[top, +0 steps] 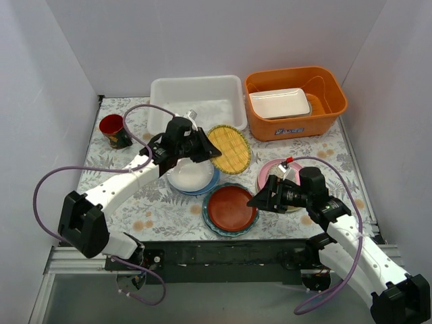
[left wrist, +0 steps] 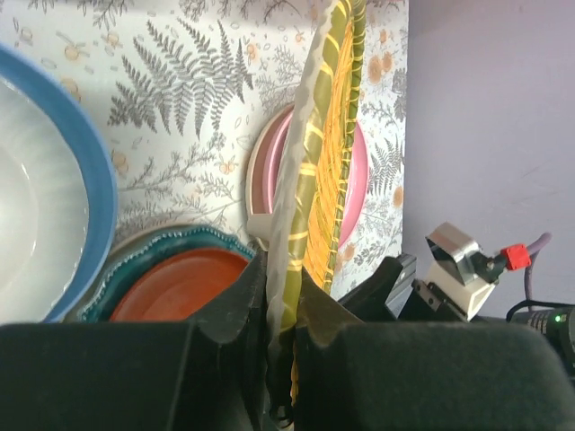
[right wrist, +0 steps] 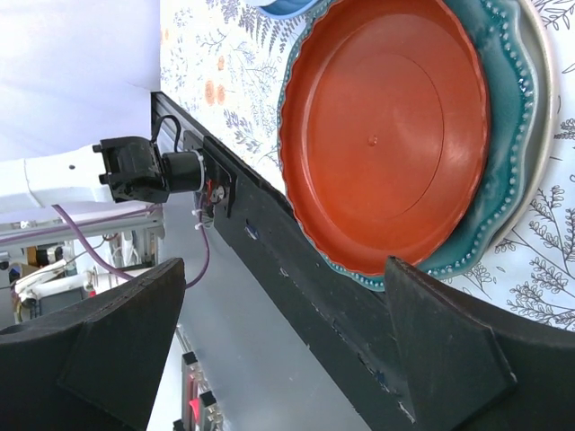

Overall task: Place the plates into the plastic bin on the countertop
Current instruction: Place the plate in the plastic bin.

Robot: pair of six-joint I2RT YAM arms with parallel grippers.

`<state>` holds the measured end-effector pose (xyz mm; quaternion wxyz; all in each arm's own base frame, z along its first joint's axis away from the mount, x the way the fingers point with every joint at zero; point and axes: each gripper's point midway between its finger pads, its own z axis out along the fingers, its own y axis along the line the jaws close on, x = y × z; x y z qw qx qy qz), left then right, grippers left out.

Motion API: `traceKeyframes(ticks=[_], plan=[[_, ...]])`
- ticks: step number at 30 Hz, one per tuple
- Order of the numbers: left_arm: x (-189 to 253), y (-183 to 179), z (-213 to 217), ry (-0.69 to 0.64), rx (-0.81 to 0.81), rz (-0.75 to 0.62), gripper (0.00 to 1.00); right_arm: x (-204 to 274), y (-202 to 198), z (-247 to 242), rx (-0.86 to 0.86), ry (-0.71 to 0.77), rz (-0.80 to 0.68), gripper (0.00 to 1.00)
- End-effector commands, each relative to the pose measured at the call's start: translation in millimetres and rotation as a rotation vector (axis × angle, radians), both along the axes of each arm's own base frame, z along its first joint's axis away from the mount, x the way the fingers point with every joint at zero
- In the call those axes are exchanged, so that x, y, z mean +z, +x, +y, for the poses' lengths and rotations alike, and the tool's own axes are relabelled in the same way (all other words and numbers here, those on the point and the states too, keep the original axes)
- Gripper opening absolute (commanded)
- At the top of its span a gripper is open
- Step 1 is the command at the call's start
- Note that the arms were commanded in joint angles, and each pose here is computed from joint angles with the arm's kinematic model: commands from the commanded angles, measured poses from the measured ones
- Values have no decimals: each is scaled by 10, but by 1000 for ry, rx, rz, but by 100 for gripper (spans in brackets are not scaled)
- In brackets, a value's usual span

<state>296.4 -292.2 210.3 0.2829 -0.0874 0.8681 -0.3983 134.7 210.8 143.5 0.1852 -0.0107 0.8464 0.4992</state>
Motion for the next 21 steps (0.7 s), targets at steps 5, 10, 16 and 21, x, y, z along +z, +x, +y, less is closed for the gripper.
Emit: traceKeyframes(ticks=[5, 10, 16, 21], plan=[[383, 469, -86, -44, -74, -70, 0, -119, -61, -17, 19, -12, -3, 98], [381, 779, -66, -32, -87, -64, 0, -235, -100, -42, 16, -27, 20, 98], [453, 1193, -24, -16, -68, -64, 0, -299, -118, -54, 13, -34, 35, 98], [549, 1466, 21, -31, -57, -75, 0, -328, -126, -54, 11, -32, 43, 98]])
